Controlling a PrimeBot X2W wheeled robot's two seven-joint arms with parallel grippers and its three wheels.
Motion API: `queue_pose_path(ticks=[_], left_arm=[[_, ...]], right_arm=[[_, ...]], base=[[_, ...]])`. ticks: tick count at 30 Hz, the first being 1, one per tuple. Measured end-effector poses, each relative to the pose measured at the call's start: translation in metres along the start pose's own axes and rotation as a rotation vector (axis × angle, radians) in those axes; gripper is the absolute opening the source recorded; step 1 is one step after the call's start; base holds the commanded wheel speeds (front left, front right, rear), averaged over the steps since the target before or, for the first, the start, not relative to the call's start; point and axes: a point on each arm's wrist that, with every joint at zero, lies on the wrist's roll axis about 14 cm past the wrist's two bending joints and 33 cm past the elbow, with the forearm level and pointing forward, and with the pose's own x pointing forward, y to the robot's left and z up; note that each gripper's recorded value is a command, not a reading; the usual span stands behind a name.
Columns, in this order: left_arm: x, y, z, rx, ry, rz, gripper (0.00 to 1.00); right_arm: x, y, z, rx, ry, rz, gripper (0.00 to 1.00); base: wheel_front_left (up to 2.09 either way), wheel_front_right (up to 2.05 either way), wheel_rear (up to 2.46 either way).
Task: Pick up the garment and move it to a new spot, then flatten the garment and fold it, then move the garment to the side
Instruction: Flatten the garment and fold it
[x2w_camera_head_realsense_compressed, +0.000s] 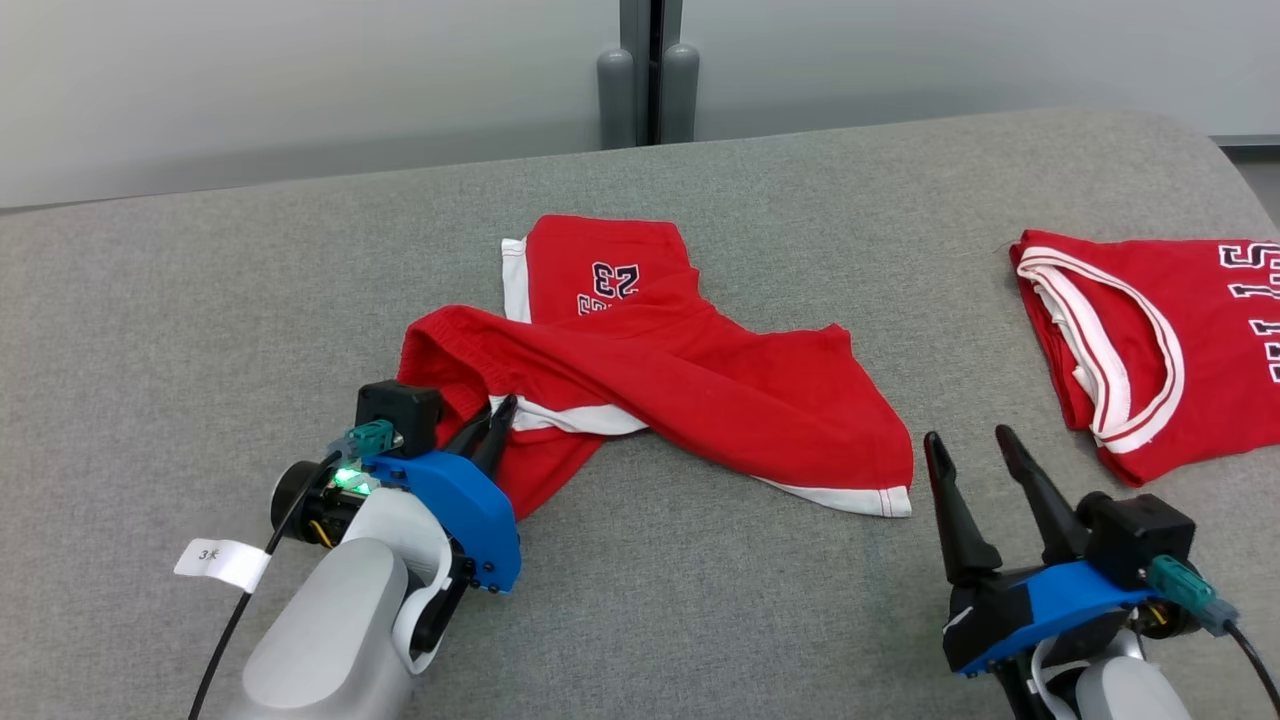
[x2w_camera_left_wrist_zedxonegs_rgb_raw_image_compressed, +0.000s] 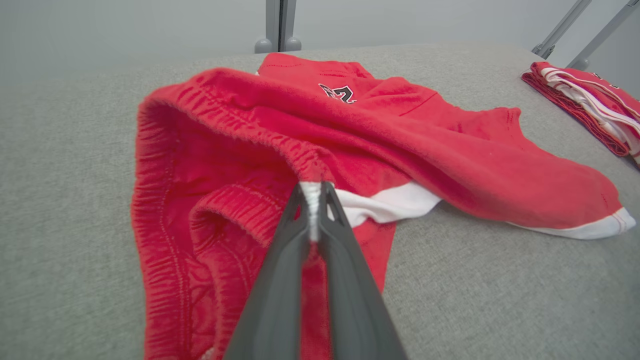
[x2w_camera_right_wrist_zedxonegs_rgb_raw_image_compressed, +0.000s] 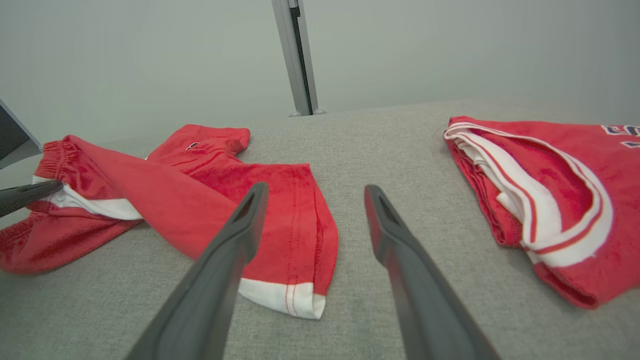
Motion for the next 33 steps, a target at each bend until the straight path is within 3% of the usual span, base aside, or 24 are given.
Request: queue_pose_path(ticks=[9,23,24,25,29,33], left_arm=[[-0.005,0.001,-0.016,-0.037,-0.047,-0.007,0.0],[-0.017,0.008,-0.02,-0.065,-0.095,0.021,0.0],[-0.017,0.008,-0.019,-0.066,-0.099,0.021,0.0],[-0.018,0.008,-0.018,-0.068,-0.103,0.022,0.0],[-0.019,0.01,-0.008,-0.065,-0.15,0.027,0.0],[-0.022,0.006,0.023,-0.09,-0.264,0.016,0.0]], right_arm=[[-0.002,0.001,-0.057,0.0,0.248,0.002,1.0],[0.022,0.011,-0.095,-0.082,0.42,0.048,1.0],[0.021,0.011,-0.096,-0.087,0.429,0.05,0.42],[0.021,0.012,-0.095,-0.088,0.429,0.053,0.0],[0.016,0.01,-0.085,-0.07,0.387,0.042,0.0],[0.025,0.007,-0.038,-0.034,0.229,0.026,0.0]], base=[[0.0,0.0,0.0],[0.0,0.0,0.0],[0.0,0.0,0.0],[0.0,0.0,0.0],[0.0,0.0,0.0],[0.0,0.0,0.0]])
